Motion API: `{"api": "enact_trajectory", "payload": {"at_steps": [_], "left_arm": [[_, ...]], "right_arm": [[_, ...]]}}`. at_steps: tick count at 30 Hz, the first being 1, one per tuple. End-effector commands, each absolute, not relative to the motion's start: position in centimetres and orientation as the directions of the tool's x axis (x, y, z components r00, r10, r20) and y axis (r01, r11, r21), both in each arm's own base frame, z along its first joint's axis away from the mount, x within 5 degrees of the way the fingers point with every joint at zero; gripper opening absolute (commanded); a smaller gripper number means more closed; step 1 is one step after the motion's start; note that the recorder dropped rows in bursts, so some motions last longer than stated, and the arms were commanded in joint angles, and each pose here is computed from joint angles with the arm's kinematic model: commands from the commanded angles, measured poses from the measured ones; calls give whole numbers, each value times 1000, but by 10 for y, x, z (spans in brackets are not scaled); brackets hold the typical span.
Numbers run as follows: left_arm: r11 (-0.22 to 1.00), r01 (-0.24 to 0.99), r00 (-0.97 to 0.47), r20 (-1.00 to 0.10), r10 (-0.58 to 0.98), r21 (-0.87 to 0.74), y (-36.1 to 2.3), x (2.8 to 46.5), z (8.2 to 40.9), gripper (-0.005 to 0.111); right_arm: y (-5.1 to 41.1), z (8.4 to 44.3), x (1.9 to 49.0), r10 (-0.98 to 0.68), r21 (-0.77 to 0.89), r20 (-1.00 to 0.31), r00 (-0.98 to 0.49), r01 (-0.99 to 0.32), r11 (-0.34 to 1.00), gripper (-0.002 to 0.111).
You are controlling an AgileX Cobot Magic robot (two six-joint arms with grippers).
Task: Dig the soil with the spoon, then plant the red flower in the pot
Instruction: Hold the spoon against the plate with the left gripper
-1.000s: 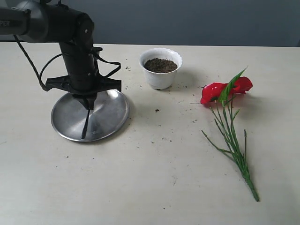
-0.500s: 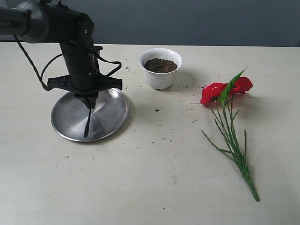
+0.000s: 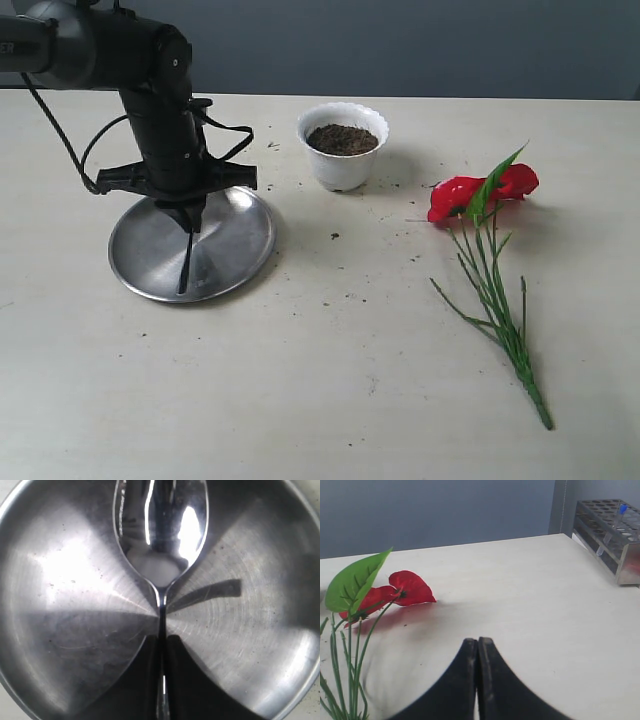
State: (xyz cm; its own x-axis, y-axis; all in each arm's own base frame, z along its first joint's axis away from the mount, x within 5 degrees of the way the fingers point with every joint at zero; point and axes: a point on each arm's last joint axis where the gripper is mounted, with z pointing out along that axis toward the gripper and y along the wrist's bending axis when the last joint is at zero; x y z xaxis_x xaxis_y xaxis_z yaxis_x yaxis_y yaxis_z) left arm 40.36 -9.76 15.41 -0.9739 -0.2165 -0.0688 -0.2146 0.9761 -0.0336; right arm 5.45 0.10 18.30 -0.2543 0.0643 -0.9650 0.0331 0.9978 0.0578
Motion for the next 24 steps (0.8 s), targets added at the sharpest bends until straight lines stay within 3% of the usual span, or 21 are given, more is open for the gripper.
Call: {"api": "enact_trajectory", "payload": {"at_steps": [1,24], "left_arm": [[977,-211,-974,-72,-213,-35,-97,404,157,0],[980,-197,-979,-42,-198,-26,-98,405,141,0]], "right_arm": [[1,183,54,65,58,-967,-248,38,998,-1],[1,183,54,65,58,-967,-248,38,998,-1]]}}
